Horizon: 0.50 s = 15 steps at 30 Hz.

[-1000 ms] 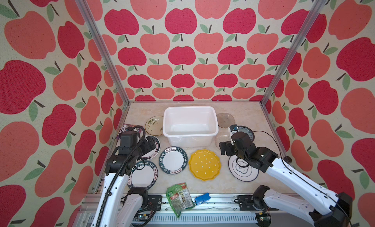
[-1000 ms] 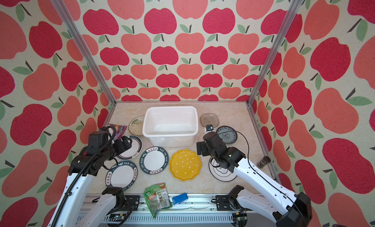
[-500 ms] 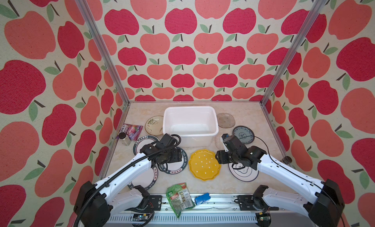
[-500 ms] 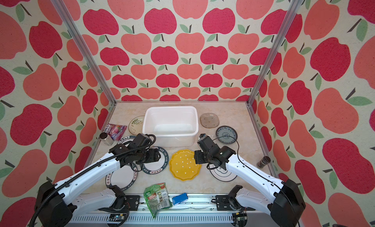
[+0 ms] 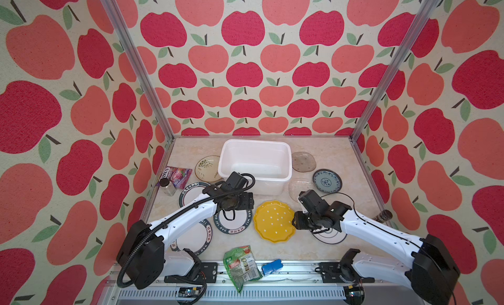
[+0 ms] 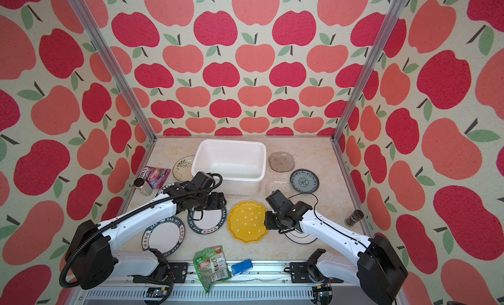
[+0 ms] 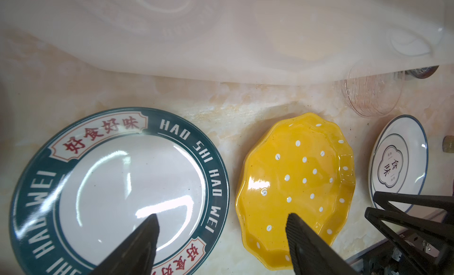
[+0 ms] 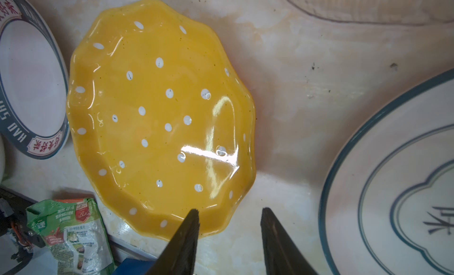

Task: Place the plates into the plastic bin on the countertop
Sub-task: Rotate the plastic bin at the top-center of the table.

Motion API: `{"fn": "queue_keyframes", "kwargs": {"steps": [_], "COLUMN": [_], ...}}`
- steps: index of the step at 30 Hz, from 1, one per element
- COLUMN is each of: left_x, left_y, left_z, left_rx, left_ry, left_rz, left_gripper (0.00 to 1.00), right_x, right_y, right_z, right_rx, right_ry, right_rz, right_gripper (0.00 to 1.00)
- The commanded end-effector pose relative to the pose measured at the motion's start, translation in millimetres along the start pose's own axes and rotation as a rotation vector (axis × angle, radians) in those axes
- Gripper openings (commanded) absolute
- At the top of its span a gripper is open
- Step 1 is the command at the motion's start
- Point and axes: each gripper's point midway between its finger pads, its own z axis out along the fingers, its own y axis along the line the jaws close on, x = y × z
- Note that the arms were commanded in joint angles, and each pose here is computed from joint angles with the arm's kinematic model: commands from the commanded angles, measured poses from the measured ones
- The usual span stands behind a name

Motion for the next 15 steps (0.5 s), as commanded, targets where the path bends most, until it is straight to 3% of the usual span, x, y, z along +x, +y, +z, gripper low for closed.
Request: {"fn": "queue_keyframes", "kwargs": {"steps": [1,12,15], "left_x": [5,26,25], "left_y": [-11,-18,-19], "left_z": [-4,-8,-7], "left_rx": [0.036,0.075,0.074], "left_ry": [-0.011,-0.032,-0.033], "left_rz": [0.043,0.092,0.100], "left_gripper": [0.84,0.85,0.85], "right_x": [7,2,3], "right_y": [-2,-5,-9], "right_z": [10,36,43], "right_rx": [-0.012,-0.018,-0.010], "right_ry": [0.024,0.001,0.000], "right_rz": [0.048,0.146,0.169], "right_gripper": [0.45,0.44,0.35]}}
